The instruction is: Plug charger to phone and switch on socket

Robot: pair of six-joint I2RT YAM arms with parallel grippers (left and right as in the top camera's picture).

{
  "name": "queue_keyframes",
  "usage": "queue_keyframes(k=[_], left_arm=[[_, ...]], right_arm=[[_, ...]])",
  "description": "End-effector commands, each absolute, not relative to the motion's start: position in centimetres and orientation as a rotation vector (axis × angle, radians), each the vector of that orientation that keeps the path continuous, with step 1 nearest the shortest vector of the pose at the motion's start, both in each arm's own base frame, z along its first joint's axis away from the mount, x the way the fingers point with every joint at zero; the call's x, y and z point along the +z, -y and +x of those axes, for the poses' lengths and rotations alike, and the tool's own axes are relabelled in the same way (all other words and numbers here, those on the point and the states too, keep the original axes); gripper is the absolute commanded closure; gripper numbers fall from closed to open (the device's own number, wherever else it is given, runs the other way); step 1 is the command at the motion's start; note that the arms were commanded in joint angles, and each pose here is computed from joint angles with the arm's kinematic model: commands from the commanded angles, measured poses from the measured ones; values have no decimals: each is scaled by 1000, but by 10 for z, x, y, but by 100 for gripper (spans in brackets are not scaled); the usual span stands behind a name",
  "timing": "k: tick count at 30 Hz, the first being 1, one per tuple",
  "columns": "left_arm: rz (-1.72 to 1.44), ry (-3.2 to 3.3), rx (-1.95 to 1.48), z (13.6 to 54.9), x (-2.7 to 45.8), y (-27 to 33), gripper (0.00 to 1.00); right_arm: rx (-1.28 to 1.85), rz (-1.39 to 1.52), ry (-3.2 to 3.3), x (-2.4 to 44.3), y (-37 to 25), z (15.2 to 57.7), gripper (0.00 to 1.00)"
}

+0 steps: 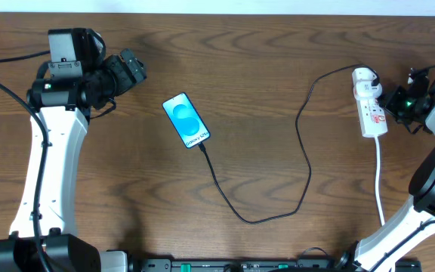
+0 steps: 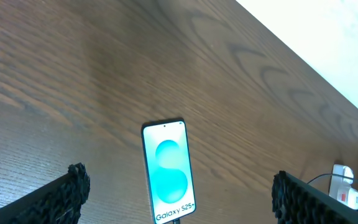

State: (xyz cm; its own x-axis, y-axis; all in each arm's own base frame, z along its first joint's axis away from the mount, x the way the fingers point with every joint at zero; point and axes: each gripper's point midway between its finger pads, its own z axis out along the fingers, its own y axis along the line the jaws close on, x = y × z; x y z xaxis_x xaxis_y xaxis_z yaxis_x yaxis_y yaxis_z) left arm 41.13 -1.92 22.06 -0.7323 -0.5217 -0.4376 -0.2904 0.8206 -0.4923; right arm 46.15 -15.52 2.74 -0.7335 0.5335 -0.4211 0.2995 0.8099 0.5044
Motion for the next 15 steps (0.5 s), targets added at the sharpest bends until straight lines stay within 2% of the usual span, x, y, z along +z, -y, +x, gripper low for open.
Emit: queue_keyframes(k=[1,15], left_arm=[[-592,-2438,-516,410,215,18,5],[-592,-2438,-516,410,215,18,5]], right_arm=[[765,581,-2460,12,116,456,99],[831,560,-2438,18,108,457,99]])
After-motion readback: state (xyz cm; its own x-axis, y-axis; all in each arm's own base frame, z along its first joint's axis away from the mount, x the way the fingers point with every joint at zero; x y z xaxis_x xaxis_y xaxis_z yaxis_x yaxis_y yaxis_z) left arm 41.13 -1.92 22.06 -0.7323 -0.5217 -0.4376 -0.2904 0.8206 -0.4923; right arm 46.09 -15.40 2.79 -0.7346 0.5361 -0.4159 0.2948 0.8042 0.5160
